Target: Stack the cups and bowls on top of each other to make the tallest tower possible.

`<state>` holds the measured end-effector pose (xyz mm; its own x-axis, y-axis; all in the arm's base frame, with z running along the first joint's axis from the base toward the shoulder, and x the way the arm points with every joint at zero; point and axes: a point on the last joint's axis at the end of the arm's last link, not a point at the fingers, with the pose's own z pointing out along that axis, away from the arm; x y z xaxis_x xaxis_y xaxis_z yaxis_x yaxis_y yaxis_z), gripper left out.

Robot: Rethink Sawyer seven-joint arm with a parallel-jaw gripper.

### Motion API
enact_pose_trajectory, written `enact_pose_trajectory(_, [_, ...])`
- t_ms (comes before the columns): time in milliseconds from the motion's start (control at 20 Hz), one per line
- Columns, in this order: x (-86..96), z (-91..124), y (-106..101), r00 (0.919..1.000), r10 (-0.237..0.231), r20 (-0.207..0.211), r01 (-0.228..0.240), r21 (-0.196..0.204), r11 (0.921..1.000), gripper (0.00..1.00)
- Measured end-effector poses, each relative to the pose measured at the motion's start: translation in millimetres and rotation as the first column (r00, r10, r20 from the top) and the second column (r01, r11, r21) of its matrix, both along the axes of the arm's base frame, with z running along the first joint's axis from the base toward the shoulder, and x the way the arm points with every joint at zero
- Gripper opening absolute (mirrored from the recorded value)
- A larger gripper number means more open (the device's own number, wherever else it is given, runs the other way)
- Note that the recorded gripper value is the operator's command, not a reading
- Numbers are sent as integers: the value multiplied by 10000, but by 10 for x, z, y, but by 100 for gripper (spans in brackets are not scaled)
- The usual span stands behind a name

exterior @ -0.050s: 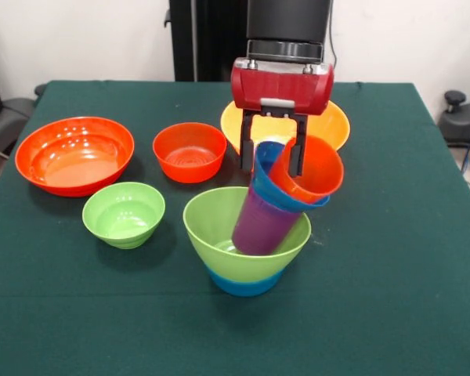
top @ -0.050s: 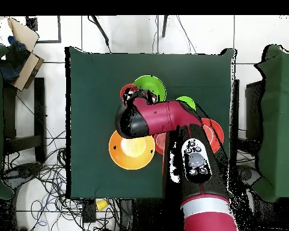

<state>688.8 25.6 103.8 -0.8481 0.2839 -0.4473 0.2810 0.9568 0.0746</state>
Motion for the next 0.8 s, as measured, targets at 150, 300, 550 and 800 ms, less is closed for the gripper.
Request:
enact_pose_trajectory(150, [9, 23, -14, 10000, -17, 39, 17, -11, 10000, 100])
enact_pose_trajectory(300, [29, 77, -62, 9999, -78, 129, 78, -40, 10000, 100])
enact_pose_trajectory(550, [33, 87, -96, 9998, -123, 146, 124, -47, 9999, 100])
enact_pose_trajectory(800, [31, 82, -96, 9998, -123, 138, 123, -46, 9999, 100])
